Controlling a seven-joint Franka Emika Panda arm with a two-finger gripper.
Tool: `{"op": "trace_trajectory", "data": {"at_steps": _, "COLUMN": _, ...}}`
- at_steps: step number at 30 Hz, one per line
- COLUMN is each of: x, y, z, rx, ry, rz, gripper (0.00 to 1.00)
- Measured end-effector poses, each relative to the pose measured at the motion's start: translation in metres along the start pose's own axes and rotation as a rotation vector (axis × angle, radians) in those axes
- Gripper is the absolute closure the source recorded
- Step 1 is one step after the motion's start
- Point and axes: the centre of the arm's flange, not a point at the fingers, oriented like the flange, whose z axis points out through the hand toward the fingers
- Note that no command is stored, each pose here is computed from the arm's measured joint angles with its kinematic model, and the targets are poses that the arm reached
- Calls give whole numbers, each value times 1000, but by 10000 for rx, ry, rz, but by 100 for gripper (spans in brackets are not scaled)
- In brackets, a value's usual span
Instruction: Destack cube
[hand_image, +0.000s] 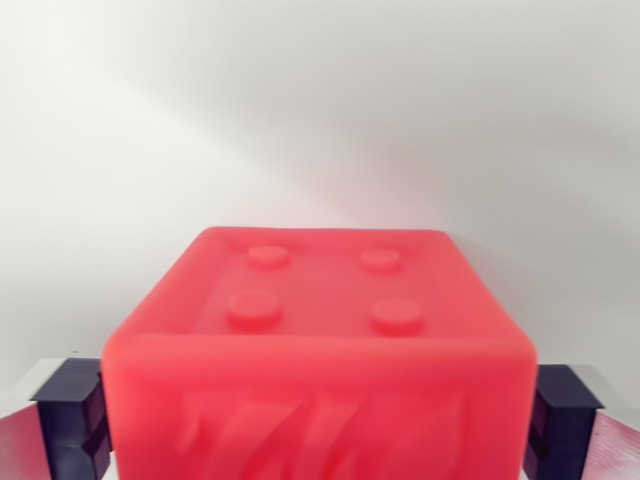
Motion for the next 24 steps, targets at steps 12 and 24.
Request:
{"op": "trace_trajectory", "data": {"at_steps": 12, "x": 0, "y": 0, "z": 0, "rx": 0, "ry": 0, "rz": 0, "gripper": 0}}
{"op": "trace_trajectory", "data": {"at_steps": 24, "x": 1, "y": 0, "z": -8, "rx": 12, "ry": 21, "rz": 0, "gripper": 0}}
